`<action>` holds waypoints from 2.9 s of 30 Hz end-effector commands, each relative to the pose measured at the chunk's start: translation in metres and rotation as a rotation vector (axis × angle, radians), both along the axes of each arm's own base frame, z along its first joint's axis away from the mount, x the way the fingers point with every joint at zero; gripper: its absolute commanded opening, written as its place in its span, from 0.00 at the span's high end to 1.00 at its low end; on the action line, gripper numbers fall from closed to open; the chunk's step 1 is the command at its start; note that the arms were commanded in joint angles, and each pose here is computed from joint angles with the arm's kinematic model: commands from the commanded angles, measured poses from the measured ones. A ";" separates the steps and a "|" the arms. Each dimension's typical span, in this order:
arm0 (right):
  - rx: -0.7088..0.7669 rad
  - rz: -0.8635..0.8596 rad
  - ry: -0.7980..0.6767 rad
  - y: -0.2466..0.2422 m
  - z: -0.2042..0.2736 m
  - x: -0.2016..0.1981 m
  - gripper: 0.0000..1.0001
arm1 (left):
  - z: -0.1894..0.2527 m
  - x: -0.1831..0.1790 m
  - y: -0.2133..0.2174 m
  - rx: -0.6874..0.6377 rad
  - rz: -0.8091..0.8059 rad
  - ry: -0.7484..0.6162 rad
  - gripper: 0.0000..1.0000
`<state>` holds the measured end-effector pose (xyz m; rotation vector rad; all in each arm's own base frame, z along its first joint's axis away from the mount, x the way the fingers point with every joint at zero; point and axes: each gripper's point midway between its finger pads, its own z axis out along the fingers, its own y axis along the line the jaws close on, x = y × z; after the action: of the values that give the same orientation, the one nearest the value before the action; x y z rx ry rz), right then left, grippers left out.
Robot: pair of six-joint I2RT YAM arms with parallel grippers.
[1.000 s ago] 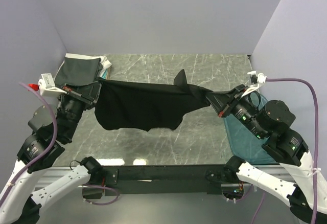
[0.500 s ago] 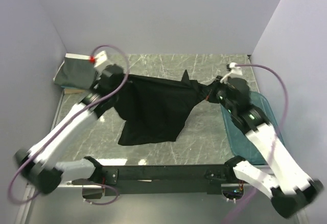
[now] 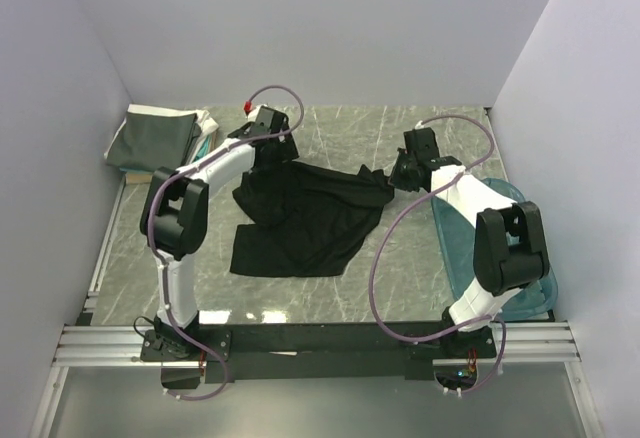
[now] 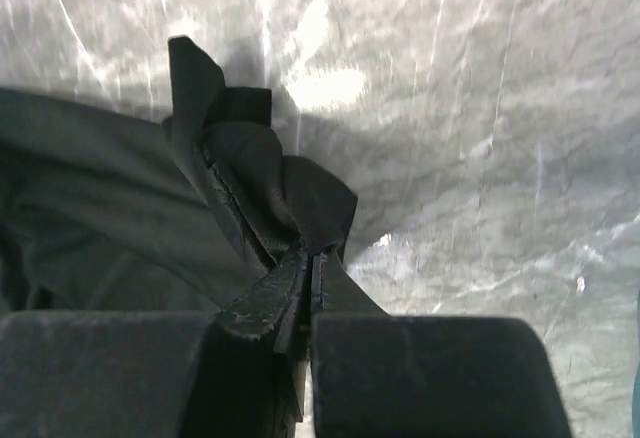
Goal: Fold and stack the t-shirts
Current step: Flatten the tshirt out
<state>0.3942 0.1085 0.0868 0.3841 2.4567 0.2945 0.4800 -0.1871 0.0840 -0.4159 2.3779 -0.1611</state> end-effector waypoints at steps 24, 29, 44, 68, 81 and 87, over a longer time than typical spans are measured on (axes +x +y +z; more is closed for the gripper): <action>-0.047 -0.028 -0.033 -0.017 0.007 -0.022 1.00 | -0.049 -0.255 -0.087 -0.085 -0.280 0.226 0.43; -0.057 -0.035 -0.028 -0.019 0.005 -0.022 1.00 | -0.052 -0.267 -0.088 -0.033 -0.296 0.259 0.47; -0.067 -0.032 -0.018 -0.020 0.002 -0.024 1.00 | -0.046 -0.258 -0.081 0.071 -0.233 0.244 0.91; -0.049 0.009 -0.138 -0.019 0.050 -0.028 1.00 | 0.076 -0.195 -0.049 0.129 -0.040 -0.141 0.99; 0.199 0.253 -0.691 0.014 0.304 -0.108 1.00 | 0.366 -0.204 0.050 -0.144 0.179 -0.771 0.99; 0.296 0.419 -0.950 0.021 0.409 -0.195 1.00 | 0.459 -0.255 0.081 -0.396 0.047 -0.994 0.99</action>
<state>0.2505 0.1224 0.4577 -0.0143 1.6320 0.7279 0.2438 -0.1199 0.4973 -0.5080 1.4711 -0.5755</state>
